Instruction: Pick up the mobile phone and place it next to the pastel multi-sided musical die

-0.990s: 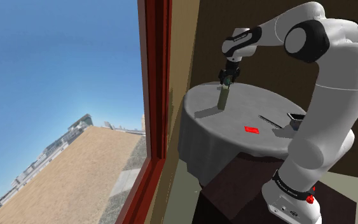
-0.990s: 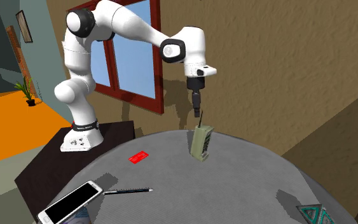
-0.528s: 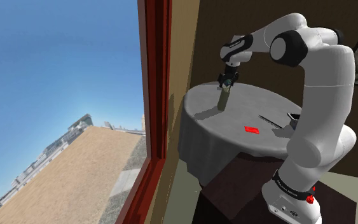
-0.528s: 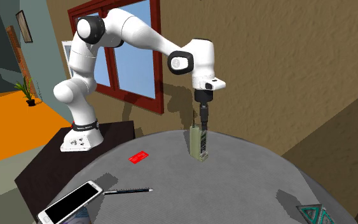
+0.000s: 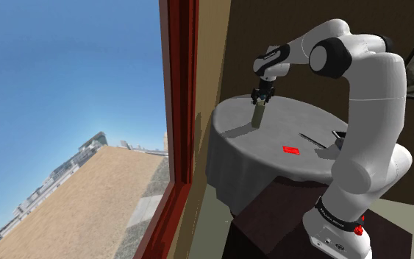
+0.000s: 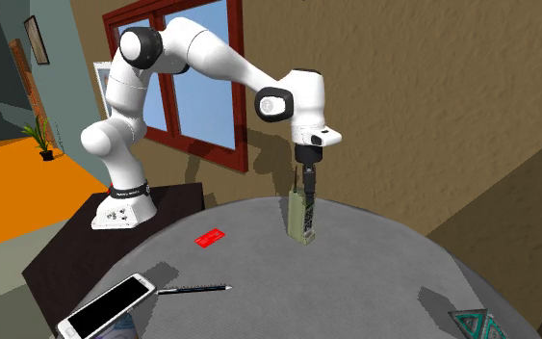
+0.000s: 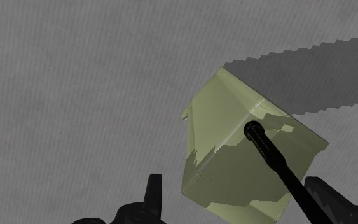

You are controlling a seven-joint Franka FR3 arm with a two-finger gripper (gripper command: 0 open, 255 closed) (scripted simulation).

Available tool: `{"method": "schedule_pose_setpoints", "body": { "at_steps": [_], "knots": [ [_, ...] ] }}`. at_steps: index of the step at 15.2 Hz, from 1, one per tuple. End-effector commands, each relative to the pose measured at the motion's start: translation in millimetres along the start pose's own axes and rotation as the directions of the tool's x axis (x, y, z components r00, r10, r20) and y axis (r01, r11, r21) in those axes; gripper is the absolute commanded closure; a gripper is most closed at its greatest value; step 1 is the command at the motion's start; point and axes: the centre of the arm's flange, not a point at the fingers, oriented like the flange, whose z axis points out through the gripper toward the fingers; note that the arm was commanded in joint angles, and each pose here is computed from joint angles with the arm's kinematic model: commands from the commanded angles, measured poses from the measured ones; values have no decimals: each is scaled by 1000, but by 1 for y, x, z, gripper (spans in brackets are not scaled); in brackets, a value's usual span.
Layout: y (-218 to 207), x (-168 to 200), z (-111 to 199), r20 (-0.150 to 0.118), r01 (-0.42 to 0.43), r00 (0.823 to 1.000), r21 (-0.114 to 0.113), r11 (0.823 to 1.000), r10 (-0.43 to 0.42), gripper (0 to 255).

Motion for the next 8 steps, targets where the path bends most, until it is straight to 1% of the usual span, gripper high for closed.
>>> {"method": "schedule_pose_setpoints", "body": {
  "at_steps": [1, 3, 4, 8],
  "knots": [
    [0, 0, 0, 0, 0, 1000, 0, 1000, 0, 0],
    [0, 0, 0, 0, 0, 1000, 0, 1000, 0, 0],
    [0, 0, 0, 0, 0, 1000, 0, 1000, 0, 255],
    [0, 0, 0, 0, 0, 1000, 0, 1000, 0, 255]
  ]
}}
